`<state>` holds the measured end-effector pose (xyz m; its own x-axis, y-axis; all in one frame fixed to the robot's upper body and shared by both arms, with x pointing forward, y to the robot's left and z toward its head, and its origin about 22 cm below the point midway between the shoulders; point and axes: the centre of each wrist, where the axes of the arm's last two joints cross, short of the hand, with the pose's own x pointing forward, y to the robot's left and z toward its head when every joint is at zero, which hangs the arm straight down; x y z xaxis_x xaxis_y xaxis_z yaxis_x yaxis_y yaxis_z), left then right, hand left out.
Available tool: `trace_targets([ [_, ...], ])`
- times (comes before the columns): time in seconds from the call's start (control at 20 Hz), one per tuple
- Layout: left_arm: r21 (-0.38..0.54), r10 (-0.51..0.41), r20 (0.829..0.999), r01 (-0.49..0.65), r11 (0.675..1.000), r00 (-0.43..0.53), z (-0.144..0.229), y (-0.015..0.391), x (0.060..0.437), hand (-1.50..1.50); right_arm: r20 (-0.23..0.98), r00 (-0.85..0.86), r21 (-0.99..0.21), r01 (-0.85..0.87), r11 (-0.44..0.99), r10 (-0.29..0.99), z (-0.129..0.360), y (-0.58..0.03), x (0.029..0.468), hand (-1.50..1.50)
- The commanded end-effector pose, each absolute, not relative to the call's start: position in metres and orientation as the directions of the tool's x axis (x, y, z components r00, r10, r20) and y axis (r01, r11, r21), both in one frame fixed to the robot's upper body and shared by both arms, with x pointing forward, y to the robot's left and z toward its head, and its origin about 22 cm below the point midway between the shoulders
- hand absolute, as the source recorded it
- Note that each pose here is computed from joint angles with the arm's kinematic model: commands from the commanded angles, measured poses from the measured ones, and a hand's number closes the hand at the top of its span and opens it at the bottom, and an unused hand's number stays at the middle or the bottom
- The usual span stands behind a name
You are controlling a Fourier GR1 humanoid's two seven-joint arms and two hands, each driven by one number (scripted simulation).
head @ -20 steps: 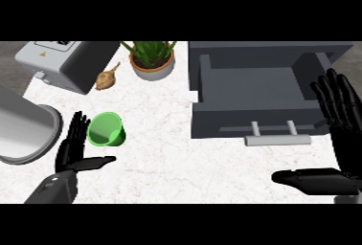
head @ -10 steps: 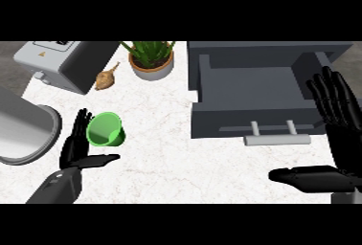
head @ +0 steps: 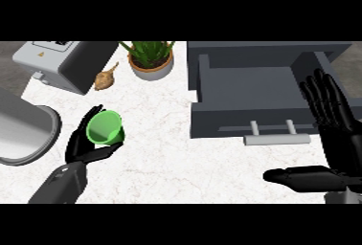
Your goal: Pick up the cup, place it into the drawer and close the drawer
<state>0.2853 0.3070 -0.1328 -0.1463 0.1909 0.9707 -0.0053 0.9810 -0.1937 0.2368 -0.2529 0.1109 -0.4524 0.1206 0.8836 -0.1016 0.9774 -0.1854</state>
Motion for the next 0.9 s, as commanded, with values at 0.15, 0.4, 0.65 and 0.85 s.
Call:
trace_targets([
  [0.15, -0.363, 0.389, 0.9, 0.158, 0.918, -0.196, -0.139, 0.285, 0.284, 1.5, 0.882, -0.451, -0.202, -0.096, 0.975, 0.138, 0.111, -0.266, 0.24, -1.5],
  [0.4, -0.406, 0.449, 0.855, 0.204, 0.891, -0.259, -0.125, 0.267, 0.306, 1.5, 0.885, -0.443, -0.198, -0.081, 0.977, 0.143, 0.113, -0.257, 0.242, -1.5],
  [0.65, -0.38, 0.416, 0.848, 0.172, 0.909, -0.329, -0.132, 0.281, 0.293, 1.5, 0.887, -0.439, -0.194, -0.084, 0.977, 0.139, 0.108, -0.276, 0.245, -1.5],
  [0.85, -0.367, 0.346, 0.839, 0.033, 0.93, -0.421, -0.13, 0.304, 0.286, 1.5, 0.883, -0.442, -0.208, -0.074, 0.975, 0.155, 0.105, -0.266, 0.248, -1.5],
])
